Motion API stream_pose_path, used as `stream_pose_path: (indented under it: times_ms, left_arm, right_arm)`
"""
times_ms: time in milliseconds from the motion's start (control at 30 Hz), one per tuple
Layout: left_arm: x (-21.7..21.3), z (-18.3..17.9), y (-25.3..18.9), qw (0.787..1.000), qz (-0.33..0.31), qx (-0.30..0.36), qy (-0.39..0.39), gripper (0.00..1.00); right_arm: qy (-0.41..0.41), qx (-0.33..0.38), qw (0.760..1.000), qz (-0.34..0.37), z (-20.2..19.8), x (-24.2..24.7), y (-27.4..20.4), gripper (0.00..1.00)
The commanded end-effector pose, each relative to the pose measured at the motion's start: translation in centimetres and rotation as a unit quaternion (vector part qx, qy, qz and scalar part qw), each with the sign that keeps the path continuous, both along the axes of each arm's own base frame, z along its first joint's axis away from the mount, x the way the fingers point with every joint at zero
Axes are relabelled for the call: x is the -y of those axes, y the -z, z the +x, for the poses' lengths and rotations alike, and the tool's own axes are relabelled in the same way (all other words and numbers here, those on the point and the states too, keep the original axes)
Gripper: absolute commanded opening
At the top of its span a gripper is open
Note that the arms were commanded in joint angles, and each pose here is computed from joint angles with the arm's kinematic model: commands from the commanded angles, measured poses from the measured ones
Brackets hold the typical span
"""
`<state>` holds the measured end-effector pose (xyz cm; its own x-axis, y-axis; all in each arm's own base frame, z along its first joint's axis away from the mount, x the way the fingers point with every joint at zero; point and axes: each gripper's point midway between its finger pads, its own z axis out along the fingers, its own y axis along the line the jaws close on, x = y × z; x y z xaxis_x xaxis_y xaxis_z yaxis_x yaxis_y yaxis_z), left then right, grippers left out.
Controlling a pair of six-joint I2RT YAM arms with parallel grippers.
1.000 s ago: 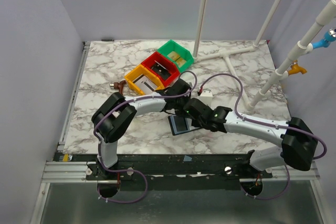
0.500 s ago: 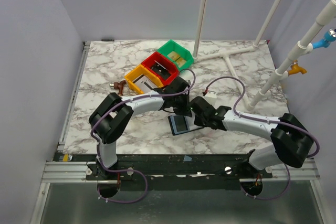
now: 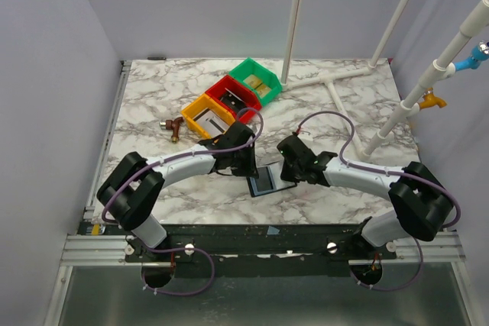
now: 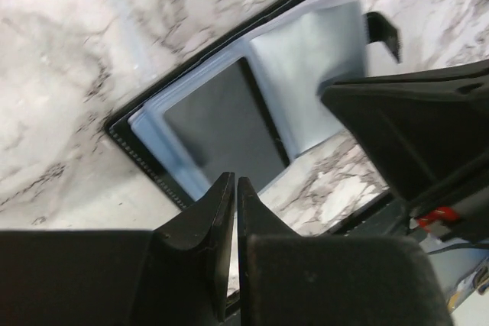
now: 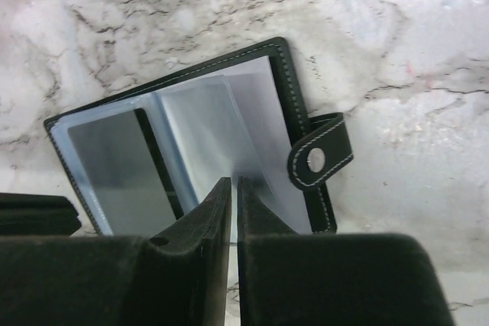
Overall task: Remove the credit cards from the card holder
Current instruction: Remove the credit card from the card holder.
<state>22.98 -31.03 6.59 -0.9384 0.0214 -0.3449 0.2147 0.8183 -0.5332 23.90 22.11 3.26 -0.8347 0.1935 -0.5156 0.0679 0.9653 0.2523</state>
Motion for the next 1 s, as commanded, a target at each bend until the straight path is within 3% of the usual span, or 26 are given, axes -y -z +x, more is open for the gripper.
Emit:
stream_pose_path:
  times_ms: [0,267,967]
  left_arm:
    - [-1.7,-0.5,0.9,1.000,0.014,0.006,-0.009,0.08]
    - [-1.8,-0.6,1.3,1.000,0.014,0.004,-0.011,0.08]
    - [-0.6,-0.1,2.6,1.000,0.011,-0.012,0.001,0.07]
  right_arm:
    - [-0.043,0.011,0.998,0.044,0.5,-2.5,-1.8,0.13]
    - [-0.069,-0.002,0.996,0.059,0.5,-3.9,-1.3,0.24]
    - [-0.069,-0.030,0.994,0.085,0.8,-3.1,0.0,0.24]
